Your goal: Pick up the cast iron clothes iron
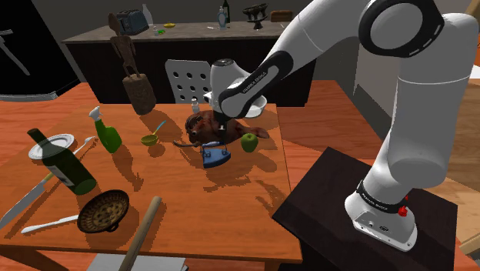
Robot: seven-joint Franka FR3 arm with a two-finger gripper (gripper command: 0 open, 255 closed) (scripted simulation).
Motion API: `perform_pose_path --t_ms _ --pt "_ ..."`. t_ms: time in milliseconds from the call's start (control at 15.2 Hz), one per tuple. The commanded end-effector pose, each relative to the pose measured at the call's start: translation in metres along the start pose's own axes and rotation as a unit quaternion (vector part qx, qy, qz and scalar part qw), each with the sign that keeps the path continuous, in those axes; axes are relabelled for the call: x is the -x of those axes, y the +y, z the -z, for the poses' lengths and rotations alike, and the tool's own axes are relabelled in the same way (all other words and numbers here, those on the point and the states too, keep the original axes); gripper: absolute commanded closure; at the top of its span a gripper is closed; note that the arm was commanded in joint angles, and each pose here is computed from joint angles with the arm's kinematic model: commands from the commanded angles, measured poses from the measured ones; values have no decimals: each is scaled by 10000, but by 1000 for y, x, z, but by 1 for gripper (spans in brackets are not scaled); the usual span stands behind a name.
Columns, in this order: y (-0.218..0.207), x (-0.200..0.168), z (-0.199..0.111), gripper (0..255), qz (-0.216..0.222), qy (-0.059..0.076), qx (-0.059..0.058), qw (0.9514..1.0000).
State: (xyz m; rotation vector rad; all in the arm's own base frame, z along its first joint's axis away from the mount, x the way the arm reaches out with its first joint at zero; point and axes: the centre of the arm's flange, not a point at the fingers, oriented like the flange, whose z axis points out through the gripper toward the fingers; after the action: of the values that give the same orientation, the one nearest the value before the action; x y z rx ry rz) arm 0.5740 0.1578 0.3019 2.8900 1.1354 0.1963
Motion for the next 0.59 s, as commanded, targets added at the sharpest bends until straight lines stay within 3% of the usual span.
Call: perform_pose_path --t_ms 0,396,462,528 --pt "-2 -1 -11 0 15 7 -1 10000" --pt "-4 2 -35 0 15 7 -1 10000" --pt "-4 2 -35 255 15 7 -1 10000" --pt "-4 2 -35 255 15 7 -1 10000"
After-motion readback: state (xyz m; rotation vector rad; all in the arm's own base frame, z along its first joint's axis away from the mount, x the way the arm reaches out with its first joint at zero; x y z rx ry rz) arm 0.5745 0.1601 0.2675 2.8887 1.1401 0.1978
